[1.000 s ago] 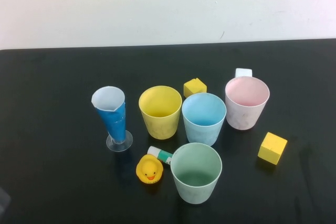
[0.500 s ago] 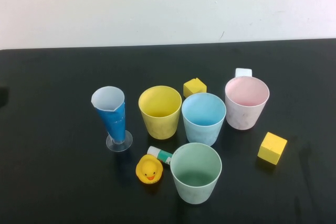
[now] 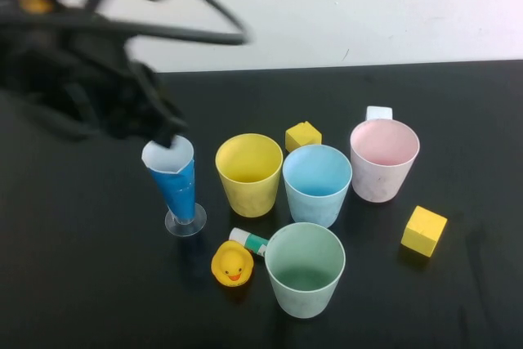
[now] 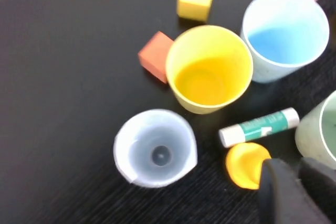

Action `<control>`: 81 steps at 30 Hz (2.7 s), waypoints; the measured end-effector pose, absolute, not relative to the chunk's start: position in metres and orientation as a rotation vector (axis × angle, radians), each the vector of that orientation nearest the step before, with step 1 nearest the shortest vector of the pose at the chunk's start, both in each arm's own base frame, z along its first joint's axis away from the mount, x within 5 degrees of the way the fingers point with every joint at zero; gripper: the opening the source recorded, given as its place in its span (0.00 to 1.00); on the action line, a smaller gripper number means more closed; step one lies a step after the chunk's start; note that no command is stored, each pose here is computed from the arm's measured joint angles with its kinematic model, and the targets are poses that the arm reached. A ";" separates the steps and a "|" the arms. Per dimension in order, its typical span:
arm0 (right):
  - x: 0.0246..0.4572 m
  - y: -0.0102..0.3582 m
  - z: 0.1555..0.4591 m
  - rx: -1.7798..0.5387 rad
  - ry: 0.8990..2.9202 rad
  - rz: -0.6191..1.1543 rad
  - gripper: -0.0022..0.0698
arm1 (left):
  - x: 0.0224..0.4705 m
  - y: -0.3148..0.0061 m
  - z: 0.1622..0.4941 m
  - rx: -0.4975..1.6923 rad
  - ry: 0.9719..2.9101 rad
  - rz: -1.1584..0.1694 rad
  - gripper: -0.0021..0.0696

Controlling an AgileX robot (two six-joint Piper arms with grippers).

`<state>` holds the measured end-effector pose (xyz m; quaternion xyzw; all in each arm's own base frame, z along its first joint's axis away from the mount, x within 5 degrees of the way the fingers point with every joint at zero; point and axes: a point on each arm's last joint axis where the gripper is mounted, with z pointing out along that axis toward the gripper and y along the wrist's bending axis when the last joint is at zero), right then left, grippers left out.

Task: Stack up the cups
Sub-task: Pick up the yellow cup, then place the yellow cup on the green cup

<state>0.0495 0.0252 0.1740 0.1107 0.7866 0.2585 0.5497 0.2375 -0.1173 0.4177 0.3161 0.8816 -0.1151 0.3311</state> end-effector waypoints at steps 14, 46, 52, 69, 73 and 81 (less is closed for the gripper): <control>0.049 0.025 0.174 0.223 1.862 0.585 0.03 | 0.348 -0.189 0.368 0.883 2.539 -0.264 0.76; 0.049 0.025 0.174 0.187 1.862 0.560 0.03 | 0.401 -0.197 0.289 0.901 2.701 -0.113 0.71; 0.049 0.025 0.174 0.187 1.862 0.560 0.03 | 0.404 -0.201 0.276 0.937 2.722 -0.154 0.34; 0.049 0.026 0.174 0.185 1.869 0.565 0.03 | 0.349 -0.180 0.407 0.823 2.421 -0.229 0.04; 0.049 0.026 0.174 0.186 1.868 0.567 0.03 | 0.316 -0.180 0.420 0.861 2.401 -0.251 0.04; 0.049 0.026 0.173 0.185 1.874 0.572 0.03 | 0.258 -0.187 0.396 1.036 2.483 -0.286 0.04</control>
